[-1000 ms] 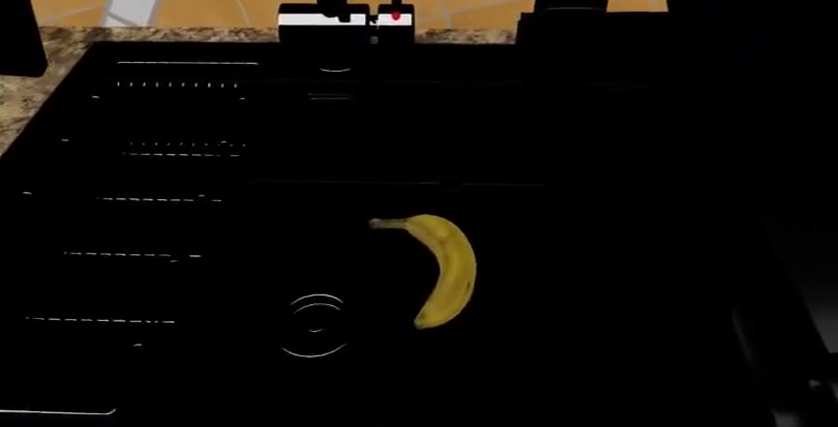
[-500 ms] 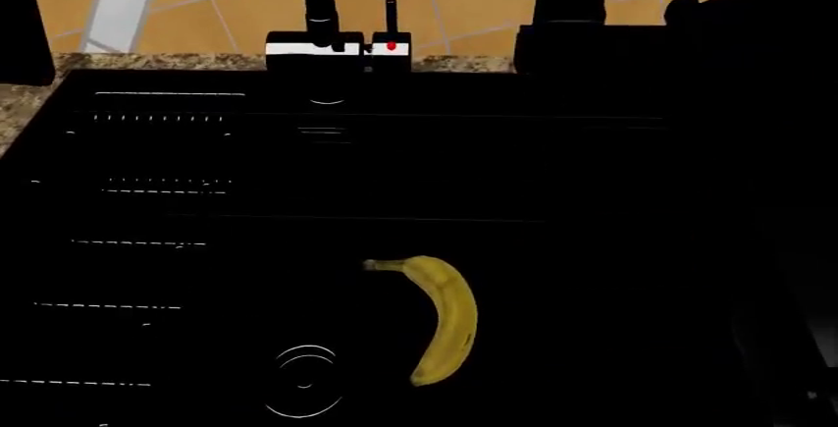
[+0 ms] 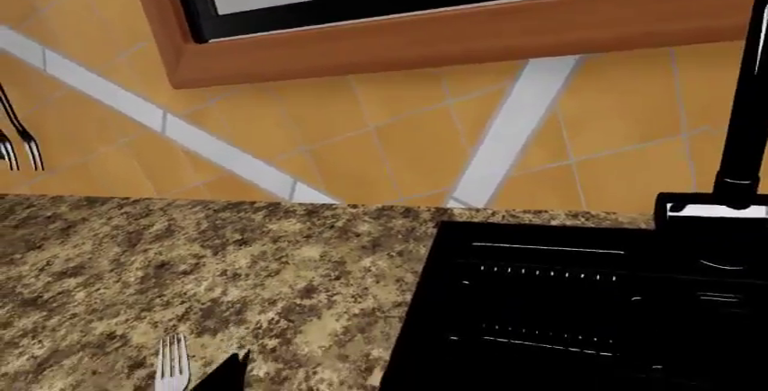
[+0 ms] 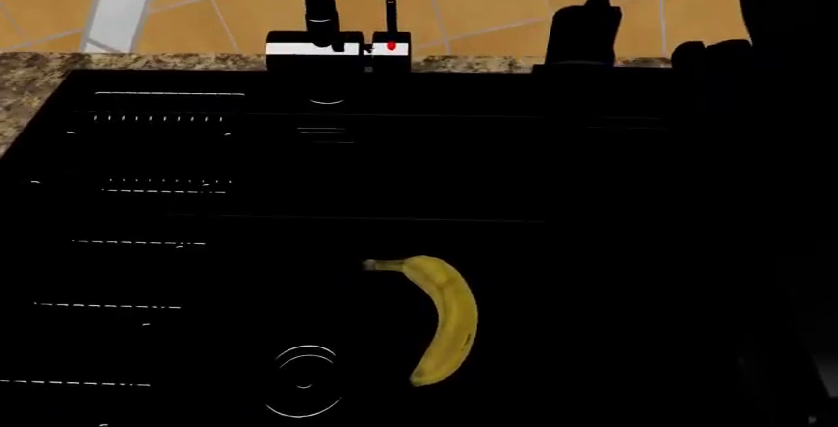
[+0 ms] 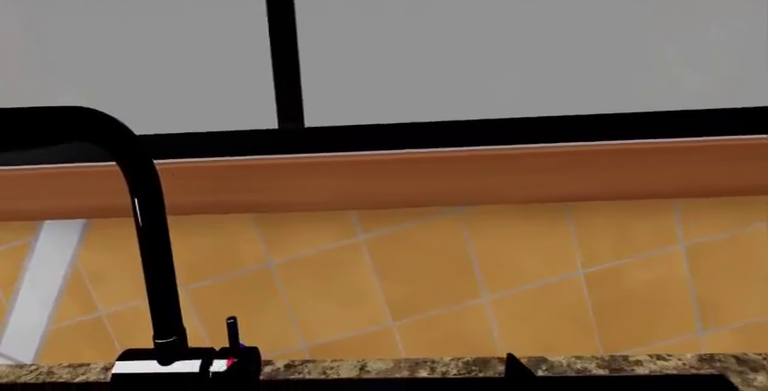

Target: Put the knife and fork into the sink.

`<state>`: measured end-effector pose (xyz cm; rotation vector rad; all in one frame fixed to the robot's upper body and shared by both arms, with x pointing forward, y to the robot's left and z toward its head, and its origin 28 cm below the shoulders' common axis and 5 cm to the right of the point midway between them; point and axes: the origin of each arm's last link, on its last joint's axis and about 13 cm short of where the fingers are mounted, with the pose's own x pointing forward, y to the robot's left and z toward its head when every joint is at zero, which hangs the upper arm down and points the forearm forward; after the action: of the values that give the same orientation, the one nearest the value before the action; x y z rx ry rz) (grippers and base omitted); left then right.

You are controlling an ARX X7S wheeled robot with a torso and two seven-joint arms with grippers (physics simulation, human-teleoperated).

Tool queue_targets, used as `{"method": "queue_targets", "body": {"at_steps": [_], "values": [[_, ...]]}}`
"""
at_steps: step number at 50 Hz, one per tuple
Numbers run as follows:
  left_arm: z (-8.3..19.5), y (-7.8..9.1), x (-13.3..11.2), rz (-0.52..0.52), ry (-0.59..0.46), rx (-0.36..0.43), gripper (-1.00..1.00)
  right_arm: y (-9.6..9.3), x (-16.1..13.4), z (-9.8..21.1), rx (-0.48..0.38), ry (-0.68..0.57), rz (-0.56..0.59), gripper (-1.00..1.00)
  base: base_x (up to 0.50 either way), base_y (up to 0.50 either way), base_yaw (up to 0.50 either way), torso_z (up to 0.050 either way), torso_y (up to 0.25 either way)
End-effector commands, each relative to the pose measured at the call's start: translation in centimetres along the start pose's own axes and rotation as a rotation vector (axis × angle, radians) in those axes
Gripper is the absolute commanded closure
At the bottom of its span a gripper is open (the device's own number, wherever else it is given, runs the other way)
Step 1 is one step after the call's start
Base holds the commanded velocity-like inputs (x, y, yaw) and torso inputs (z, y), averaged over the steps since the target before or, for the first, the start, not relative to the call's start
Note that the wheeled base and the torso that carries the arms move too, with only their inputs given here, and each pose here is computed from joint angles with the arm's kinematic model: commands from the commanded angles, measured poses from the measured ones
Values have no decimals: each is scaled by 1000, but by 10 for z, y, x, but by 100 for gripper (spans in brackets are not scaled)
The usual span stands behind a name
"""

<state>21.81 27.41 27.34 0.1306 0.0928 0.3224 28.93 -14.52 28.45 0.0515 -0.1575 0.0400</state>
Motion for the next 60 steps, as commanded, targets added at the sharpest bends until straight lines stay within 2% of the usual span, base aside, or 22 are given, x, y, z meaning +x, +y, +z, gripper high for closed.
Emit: {"method": "queue_targets", "body": {"at_steps": [1,6,10,17,25,40,44,50,60], "values": [[-21,13,-36,46,249,1,-100,-4,1,-14,24,21,-2,-100,0,0,0,0,0],[-32,17,-36,58,302,-65,-100,-5,0,-17,31,27,-1,-100,0,0,0,0,0],[-41,20,-34,47,336,-74,-100,-4,-1,-20,37,30,0,-100,0,0,0,0,0],[-46,30,-23,99,347,-103,-100,-5,-1,-24,40,40,-2,-100,0,0,0,0,0],[-35,35,-10,152,329,-134,-100,-5,2,-29,49,52,-6,-100,0,0,0,0,0],[-11,47,-2,237,284,-92,-100,-3,6,-30,55,56,6,-100,0,0,0,0,0],[-9,47,1,234,285,-91,-100,-4,5,-30,53,60,3,-100,0,0,0,0,0],[-14,35,17,169,332,-58,-100,-4,6,-33,54,66,4,-100,0,0,0,0,0],[-14,25,39,122,370,-86,-100,-6,6,-35,56,74,1,-100,0,0,0,0,0]]}}
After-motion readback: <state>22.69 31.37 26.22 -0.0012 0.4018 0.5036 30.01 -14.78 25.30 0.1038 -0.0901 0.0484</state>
